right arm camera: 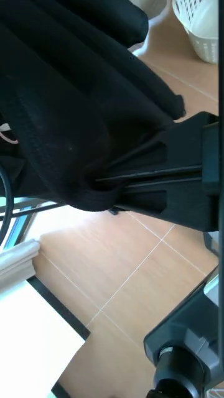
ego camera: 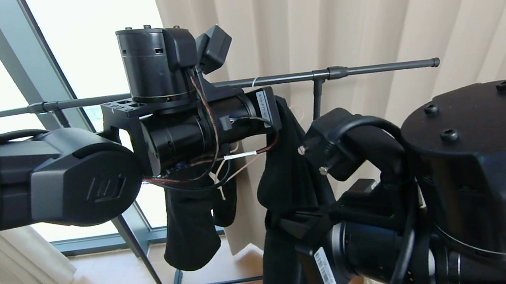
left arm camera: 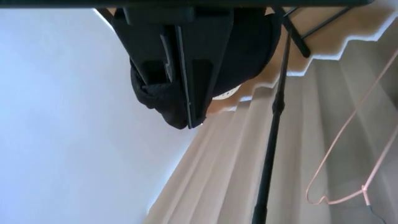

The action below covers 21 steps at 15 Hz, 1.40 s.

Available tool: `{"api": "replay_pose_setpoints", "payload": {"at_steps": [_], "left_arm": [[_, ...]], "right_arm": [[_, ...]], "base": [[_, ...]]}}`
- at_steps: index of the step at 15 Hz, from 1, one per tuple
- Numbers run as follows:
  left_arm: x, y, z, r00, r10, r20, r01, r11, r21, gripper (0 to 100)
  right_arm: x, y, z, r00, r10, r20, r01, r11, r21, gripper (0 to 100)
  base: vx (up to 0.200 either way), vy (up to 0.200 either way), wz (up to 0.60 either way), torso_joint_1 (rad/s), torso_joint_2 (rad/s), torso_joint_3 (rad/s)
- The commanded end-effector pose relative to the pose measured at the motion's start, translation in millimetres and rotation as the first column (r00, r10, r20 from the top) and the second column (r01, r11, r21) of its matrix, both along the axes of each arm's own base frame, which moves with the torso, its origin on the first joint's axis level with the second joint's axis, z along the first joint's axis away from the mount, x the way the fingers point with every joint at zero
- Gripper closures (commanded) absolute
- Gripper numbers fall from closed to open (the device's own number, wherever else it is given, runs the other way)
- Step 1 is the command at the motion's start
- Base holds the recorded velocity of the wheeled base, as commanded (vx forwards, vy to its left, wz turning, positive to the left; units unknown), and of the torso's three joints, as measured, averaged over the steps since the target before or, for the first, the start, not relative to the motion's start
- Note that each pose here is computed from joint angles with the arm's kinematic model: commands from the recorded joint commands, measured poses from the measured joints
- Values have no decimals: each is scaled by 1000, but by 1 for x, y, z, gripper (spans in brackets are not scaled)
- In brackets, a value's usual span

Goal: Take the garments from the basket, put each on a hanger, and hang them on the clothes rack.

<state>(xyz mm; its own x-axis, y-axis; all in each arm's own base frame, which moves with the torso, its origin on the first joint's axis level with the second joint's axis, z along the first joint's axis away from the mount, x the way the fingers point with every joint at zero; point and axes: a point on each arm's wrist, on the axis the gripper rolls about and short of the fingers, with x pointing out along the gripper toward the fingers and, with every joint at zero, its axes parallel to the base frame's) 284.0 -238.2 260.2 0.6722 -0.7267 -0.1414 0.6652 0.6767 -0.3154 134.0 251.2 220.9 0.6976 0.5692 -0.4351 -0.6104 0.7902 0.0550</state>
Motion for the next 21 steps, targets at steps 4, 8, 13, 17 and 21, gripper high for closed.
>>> {"api": "replay_pose_setpoints", "payload": {"at_steps": [4, 8, 13, 17, 21], "left_arm": [[-8, 37, 16, 994, 113, -4, -111, 984, 137, 100], [-34, 60, 12, 991, 121, -61, -98, 951, 293, 100], [-68, 67, -35, 989, 50, -138, 16, 898, 440, 100], [-99, 43, -61, 972, -79, -223, 178, 864, 471, 100], [-115, 8, -62, 932, -199, -302, 289, 912, 291, 100]], "right_arm": [[46, -62, 9, 980, -164, 111, 186, 953, -239, 100], [105, -53, -13, 925, -344, 163, 375, 897, -234, 100], [146, -24, -15, 878, -464, 121, 471, 881, -38, 100], [165, 4, -17, 862, -505, 40, 499, 860, 105, 100], [162, 30, -24, 872, -489, -20, 485, 857, 173, 100]], "base": [[0, 0, 0, 0, 0, 0], [0, 0, 0, 0, 0, 0], [0, 0, 0, 0, 0, 0], [0, 0, 0, 0, 0, 0], [0, 0, 0, 0, 0, 0]]}}
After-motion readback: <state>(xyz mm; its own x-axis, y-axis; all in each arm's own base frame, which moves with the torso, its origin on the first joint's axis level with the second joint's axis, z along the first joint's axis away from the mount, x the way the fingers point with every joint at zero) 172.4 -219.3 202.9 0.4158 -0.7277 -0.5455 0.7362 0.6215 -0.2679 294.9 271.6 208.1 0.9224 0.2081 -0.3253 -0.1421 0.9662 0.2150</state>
